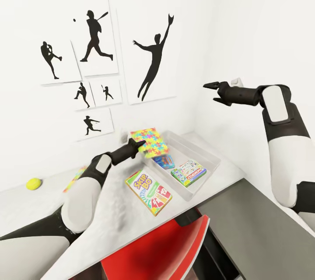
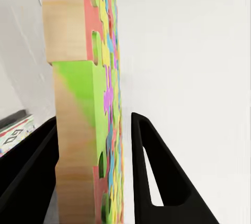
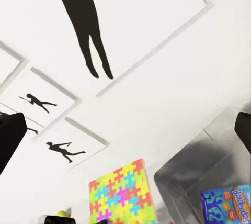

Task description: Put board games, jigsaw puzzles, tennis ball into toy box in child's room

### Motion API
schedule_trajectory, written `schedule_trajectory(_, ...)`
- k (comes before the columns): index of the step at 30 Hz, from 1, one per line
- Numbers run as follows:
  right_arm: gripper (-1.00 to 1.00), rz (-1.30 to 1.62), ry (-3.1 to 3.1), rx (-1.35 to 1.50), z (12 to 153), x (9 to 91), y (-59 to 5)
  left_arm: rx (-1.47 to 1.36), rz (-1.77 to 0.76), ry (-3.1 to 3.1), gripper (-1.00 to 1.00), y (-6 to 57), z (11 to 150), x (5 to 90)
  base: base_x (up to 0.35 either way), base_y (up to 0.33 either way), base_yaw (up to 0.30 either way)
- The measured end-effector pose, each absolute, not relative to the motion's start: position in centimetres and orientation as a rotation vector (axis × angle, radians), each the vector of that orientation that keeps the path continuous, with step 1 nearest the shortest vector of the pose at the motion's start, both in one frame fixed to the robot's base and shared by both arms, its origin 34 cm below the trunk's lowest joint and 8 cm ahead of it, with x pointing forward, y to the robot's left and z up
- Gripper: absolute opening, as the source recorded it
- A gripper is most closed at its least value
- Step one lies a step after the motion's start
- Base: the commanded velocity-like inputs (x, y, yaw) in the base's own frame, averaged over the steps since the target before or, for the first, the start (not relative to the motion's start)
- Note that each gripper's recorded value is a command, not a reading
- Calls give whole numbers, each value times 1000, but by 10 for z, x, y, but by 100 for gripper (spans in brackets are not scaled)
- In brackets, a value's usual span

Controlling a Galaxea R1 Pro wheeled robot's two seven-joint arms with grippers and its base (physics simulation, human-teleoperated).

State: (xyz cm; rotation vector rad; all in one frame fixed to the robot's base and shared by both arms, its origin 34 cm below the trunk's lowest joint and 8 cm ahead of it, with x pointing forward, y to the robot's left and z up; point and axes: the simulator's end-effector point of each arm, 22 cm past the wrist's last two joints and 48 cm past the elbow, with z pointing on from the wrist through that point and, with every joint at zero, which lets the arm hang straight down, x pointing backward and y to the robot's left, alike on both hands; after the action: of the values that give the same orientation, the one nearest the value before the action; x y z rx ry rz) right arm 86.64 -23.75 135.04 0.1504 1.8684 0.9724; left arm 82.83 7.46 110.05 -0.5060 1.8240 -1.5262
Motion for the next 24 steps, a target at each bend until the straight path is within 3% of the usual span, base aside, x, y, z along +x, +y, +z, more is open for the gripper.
schedule_trajectory(8,100,950,1886,141,1347,867,-233,-622,-1394,1904,-100,68,1051,829,0,0,0)
schedule_trajectory(24,100,939,1885,127,1353,868,-230,-630,-1404,1931,-100,56,1040,823,0,0,0)
